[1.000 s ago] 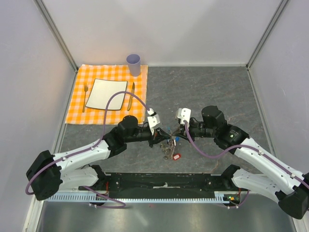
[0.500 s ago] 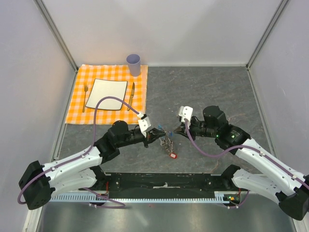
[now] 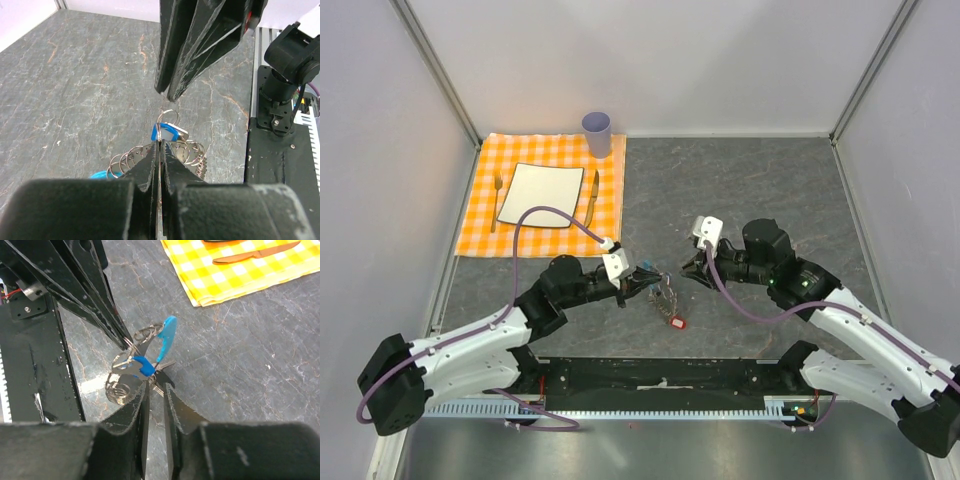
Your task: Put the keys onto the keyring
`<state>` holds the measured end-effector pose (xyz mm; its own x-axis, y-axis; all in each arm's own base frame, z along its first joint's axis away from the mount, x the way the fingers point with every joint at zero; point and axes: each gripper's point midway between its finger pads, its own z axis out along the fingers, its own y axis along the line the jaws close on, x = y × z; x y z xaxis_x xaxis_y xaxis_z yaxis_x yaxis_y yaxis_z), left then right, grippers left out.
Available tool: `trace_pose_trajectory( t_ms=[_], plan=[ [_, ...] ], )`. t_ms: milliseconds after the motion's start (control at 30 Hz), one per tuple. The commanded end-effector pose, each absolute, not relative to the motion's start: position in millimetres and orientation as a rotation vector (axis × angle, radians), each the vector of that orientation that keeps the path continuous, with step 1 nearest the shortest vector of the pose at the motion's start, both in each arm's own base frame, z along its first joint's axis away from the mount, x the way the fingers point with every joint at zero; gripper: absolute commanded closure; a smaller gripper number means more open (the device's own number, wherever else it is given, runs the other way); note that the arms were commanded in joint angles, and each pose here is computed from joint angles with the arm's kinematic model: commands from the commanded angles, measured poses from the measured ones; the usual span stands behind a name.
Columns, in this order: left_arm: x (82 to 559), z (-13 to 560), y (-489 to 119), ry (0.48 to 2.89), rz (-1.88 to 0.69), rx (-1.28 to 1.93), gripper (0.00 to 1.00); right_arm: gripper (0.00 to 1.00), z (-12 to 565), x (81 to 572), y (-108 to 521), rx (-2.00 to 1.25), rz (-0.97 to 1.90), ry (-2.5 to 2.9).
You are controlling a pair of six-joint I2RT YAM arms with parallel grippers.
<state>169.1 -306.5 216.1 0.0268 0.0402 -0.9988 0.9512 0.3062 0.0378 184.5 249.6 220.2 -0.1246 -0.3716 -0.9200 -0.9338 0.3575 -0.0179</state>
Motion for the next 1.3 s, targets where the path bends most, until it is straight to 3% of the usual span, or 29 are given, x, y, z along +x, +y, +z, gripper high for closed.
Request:
trace_pose_trajectory(
  t_ms=[0, 133, 267, 800, 1267],
  plan=[
    [181, 240, -310, 1.261, -0.874, 1.005, 0.98, 0.73, 266, 183, 259, -1.068, 0.850, 1.636],
    [187, 241, -312, 1.270, -0.853, 1.006, 0.98, 0.67, 270, 189, 263, -0.974, 0.888, 1.711],
    [190, 242, -314, 1.272, -0.839, 1.006, 0.98, 0.67, 274, 195, 266, -0.872, 0.921, 1.775],
    [193, 243, -314, 1.278, -0.829, 1.006, 0.98, 0.81, 238, 198, 284, -0.809, 1.019, 1.943],
    [197, 246, -314, 1.285, -0.808, 0.995, 0.98, 0.83, 226, 194, 286, -0.837, 1.037, 1.998]
  ],
)
